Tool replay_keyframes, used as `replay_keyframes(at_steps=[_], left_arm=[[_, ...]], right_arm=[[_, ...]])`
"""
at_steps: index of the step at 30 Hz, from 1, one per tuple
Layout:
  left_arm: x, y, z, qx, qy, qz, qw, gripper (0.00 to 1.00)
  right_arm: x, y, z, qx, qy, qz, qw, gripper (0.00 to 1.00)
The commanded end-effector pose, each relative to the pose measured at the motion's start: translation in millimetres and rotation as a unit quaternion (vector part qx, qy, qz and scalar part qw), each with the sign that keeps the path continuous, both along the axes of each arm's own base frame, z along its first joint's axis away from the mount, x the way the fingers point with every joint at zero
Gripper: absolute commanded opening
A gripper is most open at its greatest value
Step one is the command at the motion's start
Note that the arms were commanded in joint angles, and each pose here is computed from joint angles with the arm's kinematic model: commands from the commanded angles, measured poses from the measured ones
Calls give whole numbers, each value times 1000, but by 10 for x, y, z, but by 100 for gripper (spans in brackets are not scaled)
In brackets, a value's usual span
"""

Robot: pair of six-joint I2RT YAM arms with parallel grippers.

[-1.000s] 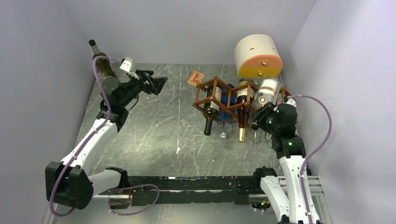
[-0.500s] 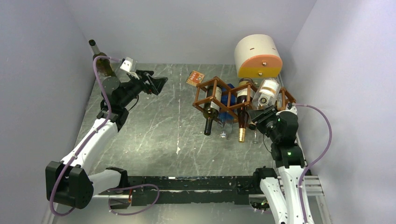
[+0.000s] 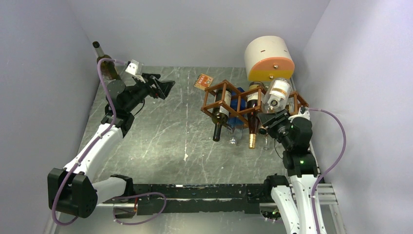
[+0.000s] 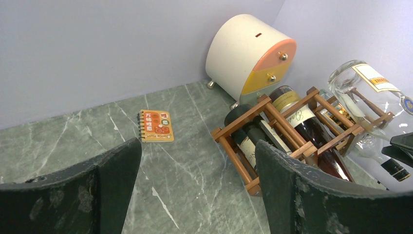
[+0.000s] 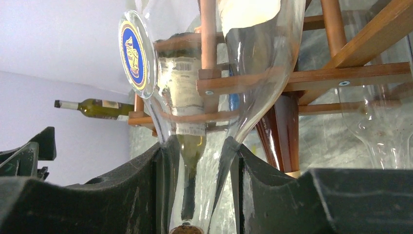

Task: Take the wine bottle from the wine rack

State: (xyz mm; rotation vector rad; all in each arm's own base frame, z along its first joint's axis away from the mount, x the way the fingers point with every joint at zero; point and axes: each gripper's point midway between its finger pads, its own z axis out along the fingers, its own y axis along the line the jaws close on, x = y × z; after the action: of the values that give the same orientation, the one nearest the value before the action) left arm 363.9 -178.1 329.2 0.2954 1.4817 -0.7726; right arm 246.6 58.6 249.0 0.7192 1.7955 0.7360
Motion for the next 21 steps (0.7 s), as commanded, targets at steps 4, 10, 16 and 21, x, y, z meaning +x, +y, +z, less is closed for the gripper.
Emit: replay_keyframes(at_steps=[4, 10, 16, 21], left_arm=[[-23, -38, 99, -1, -13, -7, 1000, 90], [-16, -40, 85, 0, -12, -7, 1000, 90], [-21, -34, 97, 0, -14, -6, 1000, 90], [-22, -31, 100, 0, -15, -5, 1000, 90]], right_arm=[[14, 63, 1116, -31, -196, 29, 980, 0], [49, 216, 1276, -43, -202, 81, 975, 0], [81, 359, 1397, -28, -209, 123, 970, 0], [131, 551, 1467, -2, -206, 183, 961, 0]])
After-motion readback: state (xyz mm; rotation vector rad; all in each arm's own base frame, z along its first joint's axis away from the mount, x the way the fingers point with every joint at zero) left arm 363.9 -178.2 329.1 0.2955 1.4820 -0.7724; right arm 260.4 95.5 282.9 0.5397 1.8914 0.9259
